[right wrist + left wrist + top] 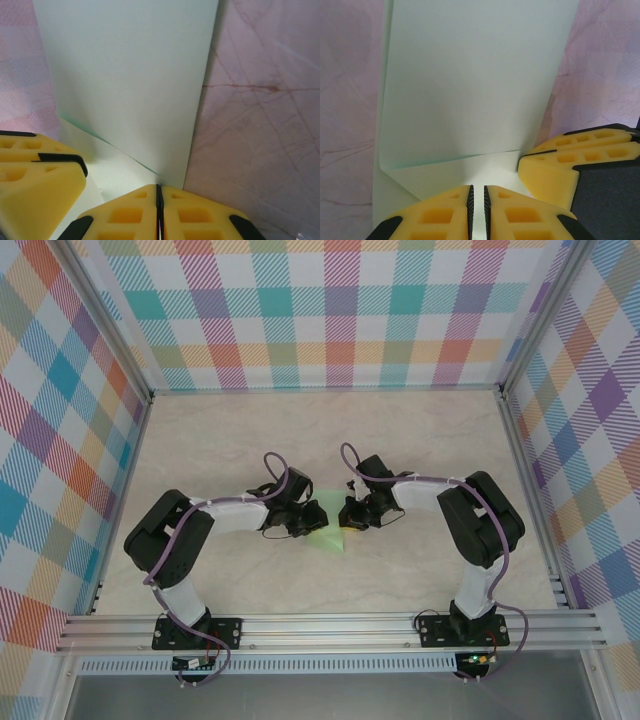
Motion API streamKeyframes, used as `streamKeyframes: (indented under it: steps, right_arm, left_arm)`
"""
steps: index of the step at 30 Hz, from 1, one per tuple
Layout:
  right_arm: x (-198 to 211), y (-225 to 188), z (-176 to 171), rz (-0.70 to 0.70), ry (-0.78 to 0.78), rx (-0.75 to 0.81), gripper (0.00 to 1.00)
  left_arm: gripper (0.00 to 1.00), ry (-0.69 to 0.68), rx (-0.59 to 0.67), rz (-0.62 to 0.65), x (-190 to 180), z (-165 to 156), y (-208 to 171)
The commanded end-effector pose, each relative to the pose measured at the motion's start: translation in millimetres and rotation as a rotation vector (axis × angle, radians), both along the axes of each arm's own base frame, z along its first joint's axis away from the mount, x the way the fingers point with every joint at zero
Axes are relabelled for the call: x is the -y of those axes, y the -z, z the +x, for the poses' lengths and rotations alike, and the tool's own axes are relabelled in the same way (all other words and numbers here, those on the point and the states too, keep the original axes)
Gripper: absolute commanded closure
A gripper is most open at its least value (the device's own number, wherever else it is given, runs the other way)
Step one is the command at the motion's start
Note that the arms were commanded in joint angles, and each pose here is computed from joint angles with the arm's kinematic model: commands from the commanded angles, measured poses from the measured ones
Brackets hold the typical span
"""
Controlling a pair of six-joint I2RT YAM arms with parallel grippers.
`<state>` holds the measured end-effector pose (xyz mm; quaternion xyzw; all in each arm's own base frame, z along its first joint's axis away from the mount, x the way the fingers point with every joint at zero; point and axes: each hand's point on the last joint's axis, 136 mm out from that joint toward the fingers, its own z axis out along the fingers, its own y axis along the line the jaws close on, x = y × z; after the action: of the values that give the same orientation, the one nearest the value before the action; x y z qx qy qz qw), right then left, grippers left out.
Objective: Fold a paper plane with a square sheet of paper (pick it up from the middle)
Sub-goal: Fold the triangle a second time at the center of the table.
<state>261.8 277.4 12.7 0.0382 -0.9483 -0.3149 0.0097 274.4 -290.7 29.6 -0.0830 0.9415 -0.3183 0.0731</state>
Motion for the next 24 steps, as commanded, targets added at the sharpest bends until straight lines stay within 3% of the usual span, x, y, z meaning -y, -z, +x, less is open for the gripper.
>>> streamKeyframes:
  steps: [1, 8, 14, 18, 24]
  right_arm:
    - [22, 38, -12, -0.139, 0.003, -0.052, 0.90]
    - [19, 30, -9, -0.120, 0.002, -0.039, 0.90]
    - [5, -12, 0, -0.019, 0.005, 0.035, 0.89]
    - [-12, -46, -13, 0.107, -0.046, 0.071, 0.85]
    - [-8, -45, -37, 0.081, -0.041, 0.045, 0.85]
  left_arm:
    - [0.84, -0.001, -0.002, 0.001, 0, -2, 6]
    - [0.85, -0.016, -0.035, 0.069, -12, -8, 24]
    - [0.86, -0.025, -0.067, 0.114, -21, -14, 34]
    - [0.87, -0.034, -0.095, 0.152, -27, -18, 41]
    - [0.87, -0.038, -0.109, 0.161, -28, -21, 45]
